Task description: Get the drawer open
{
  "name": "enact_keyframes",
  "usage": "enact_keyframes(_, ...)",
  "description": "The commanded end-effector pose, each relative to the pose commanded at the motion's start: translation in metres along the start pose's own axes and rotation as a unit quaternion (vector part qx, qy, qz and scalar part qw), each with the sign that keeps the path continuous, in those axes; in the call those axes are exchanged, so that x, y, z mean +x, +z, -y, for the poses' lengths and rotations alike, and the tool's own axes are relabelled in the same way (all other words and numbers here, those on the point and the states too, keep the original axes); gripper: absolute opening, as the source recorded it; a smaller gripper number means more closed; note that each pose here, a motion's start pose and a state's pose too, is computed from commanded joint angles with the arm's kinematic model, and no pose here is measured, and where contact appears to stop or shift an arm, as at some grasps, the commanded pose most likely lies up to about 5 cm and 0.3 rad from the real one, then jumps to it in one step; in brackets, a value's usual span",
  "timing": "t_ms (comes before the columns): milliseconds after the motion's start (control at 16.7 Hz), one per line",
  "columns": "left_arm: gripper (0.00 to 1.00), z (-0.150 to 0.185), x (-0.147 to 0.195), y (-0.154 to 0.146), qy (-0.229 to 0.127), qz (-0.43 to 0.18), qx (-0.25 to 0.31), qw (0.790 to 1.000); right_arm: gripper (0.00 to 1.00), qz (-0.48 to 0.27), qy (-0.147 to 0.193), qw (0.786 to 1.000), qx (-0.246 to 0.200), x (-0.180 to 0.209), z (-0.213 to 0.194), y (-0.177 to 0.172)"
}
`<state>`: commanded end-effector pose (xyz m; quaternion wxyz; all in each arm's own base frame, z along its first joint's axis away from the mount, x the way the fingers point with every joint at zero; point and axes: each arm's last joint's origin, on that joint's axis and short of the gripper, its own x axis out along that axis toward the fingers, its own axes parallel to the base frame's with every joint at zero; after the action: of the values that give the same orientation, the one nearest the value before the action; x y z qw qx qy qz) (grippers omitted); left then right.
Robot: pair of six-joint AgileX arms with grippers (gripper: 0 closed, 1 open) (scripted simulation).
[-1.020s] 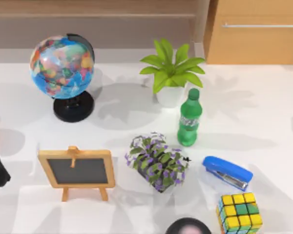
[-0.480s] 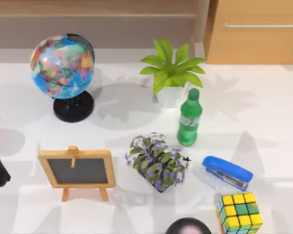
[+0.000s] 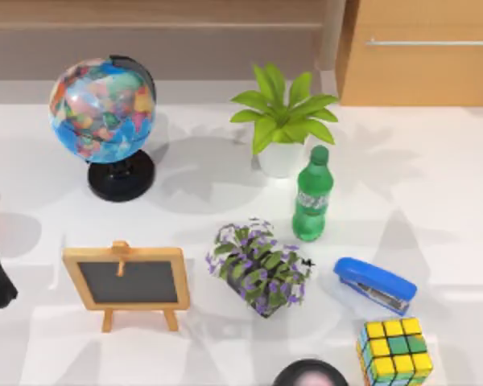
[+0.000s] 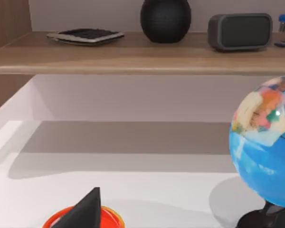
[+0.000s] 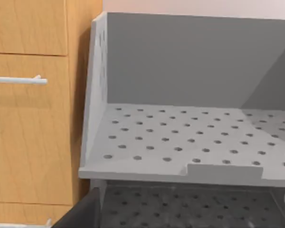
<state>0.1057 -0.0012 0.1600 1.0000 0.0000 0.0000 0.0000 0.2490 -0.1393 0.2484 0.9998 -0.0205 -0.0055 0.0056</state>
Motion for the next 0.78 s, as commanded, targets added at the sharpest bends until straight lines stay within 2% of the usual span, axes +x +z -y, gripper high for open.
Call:
enact_keyframes(180,1.0,0.0,0.0,0.0,0.0,0.0,0.0,1.0,1.0,0.018,0.011,0.997,-0.071,0.03,-0.019,0.0)
enact_keyframes(420,1.0,0.0,0.0,0.0,0.0,0.0,0.0,1.0,1.0,0.04,0.016,0.973,-0.226,0.083,-0.065,-0.014)
enact_keyframes(600,1.0,0.0,0.0,0.0,0.0,0.0,0.0,1.0,1.0,0.045,0.011,0.929,-0.367,0.117,-0.11,-0.038)
enact_keyframes(780,1.0,0.0,0.0,0.0,0.0,0.0,0.0,1.0,1.0,0.036,0.003,0.863,-0.504,0.141,-0.153,-0.072)
